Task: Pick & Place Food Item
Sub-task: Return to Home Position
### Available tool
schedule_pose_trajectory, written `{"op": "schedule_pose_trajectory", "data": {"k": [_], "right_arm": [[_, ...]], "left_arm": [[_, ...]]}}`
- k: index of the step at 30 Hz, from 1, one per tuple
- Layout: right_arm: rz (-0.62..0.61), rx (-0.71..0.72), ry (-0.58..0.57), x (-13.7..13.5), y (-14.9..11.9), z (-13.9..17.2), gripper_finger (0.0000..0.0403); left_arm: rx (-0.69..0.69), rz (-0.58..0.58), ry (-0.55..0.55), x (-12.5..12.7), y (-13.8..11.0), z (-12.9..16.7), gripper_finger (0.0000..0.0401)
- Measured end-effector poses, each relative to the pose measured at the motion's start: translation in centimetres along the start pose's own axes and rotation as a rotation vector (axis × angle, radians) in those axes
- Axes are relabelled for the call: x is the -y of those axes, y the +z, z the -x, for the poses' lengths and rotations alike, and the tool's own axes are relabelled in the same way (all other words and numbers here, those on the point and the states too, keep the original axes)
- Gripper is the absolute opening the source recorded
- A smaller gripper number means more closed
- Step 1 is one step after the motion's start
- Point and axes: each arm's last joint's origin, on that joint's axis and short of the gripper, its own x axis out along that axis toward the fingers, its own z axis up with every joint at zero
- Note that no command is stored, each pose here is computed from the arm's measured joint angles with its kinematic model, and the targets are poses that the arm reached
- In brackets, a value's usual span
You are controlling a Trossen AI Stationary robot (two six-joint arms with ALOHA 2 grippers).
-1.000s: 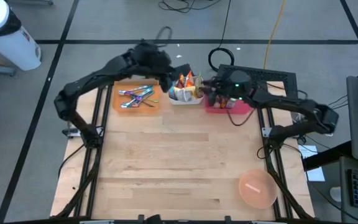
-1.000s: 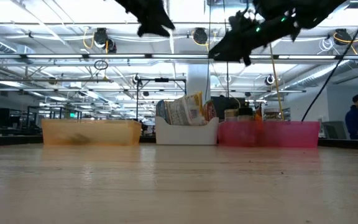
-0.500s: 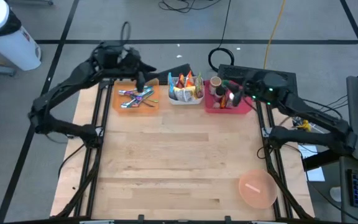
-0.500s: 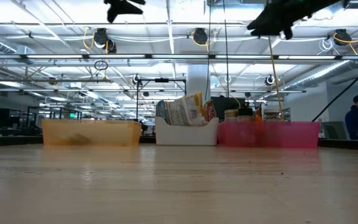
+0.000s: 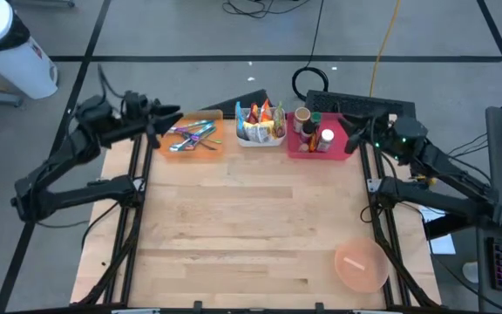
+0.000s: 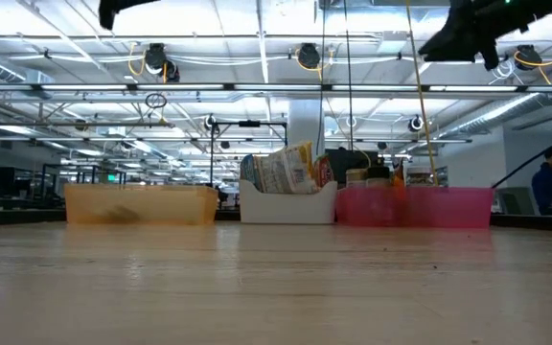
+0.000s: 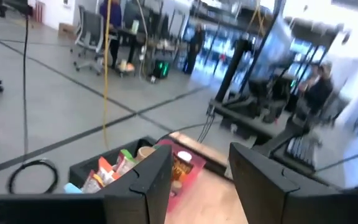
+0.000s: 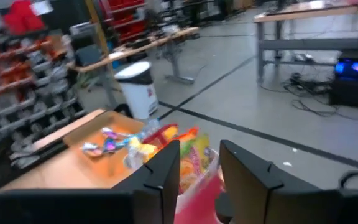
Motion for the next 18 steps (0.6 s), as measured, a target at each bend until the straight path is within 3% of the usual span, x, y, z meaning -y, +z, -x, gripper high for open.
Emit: {"op": "schedule_pose_trajectory", "data": {"k": [9, 18], "right_arm": [[-0.064, 0.056, -0.032, 1.3, -4.3, 0.8, 0.0092], [-0.106, 0.080, -0.104, 2.3, -7.0, 1.8, 0.0088]], "left_arm": [[0.155, 0.165, -0.034, -1.1, -5.8, 2.9, 0.0166], [0.195, 0.186, 0.017, -1.4, -7.9, 4.9, 0.0166]]}}
